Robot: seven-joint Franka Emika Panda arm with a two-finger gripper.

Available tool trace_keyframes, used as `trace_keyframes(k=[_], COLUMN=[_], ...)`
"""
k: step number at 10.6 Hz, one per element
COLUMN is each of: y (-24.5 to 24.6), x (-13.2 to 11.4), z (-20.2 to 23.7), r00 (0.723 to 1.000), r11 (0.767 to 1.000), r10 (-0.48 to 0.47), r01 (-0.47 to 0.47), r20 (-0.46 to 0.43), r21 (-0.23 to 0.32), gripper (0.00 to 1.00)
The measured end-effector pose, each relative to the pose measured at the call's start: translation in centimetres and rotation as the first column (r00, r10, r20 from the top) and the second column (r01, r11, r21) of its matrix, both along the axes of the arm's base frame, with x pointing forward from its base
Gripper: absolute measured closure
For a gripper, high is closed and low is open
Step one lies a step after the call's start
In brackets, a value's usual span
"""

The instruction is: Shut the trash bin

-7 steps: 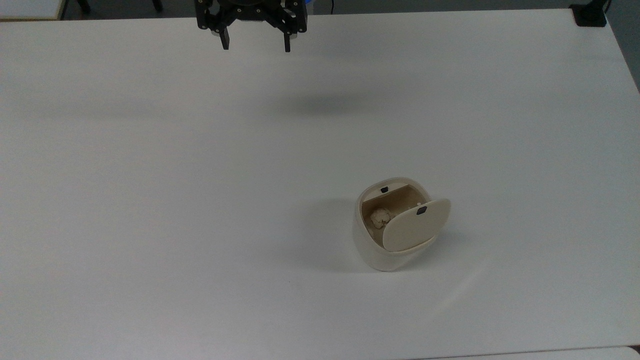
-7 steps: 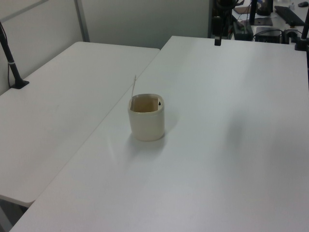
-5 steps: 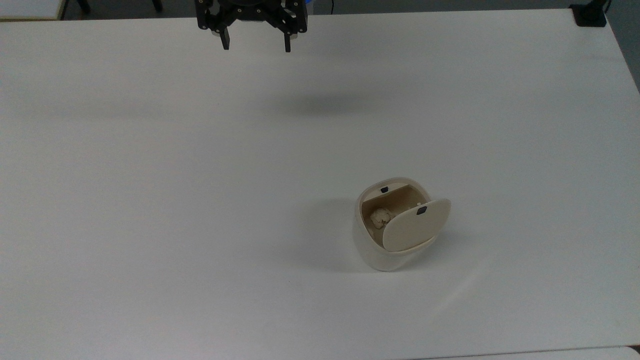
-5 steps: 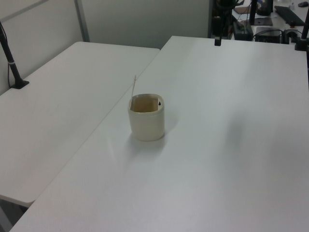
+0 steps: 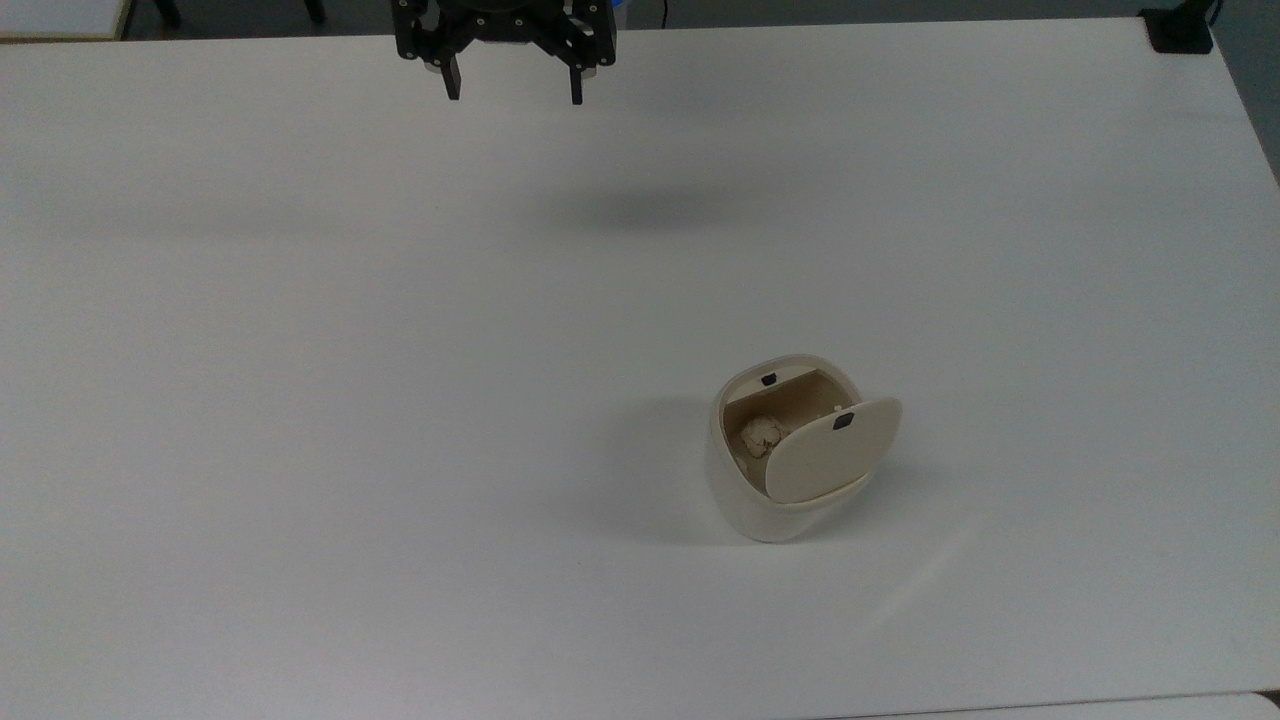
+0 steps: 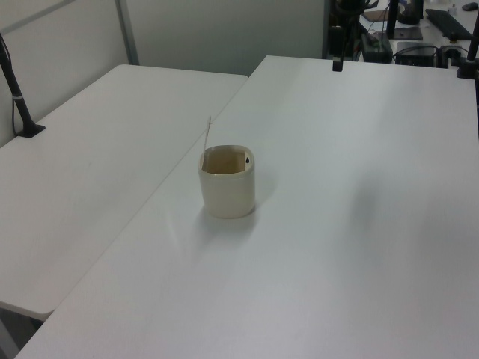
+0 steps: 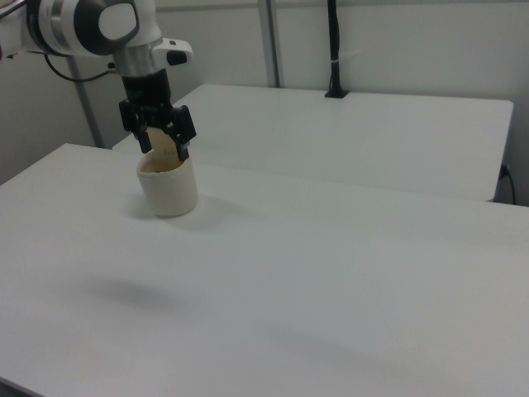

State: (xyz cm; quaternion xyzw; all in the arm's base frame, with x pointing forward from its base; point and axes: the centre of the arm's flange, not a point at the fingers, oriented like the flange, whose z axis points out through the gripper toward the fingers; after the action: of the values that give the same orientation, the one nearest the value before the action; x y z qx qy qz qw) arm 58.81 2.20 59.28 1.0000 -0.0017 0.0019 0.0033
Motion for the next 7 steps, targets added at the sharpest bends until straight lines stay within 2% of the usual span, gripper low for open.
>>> trace_keyframes(k=[1, 2, 4, 6, 7], y=[0.0, 0.1, 0.2, 1.4, 3.0], x=[0.0, 0.0, 0.1, 0.4, 1.1], z=[0.0, 0.0, -0.2, -0.9, -1.2], r00=[1.0, 0.999, 0.987, 0.958, 0.943], r11=[1.0, 0.999, 0.987, 0.958, 0.943], r10=[0.008, 0.037, 0.162, 0.287, 0.331], r01=[-0.008, -0.037, -0.162, -0.287, -0.332], r20=[0.0, -0.001, -0.005, -0.008, 0.029], r21=[0.0, 0.0, 0.0, 0.013, 0.026], gripper=[0.0, 0.06, 0.4, 0.7, 0.87])
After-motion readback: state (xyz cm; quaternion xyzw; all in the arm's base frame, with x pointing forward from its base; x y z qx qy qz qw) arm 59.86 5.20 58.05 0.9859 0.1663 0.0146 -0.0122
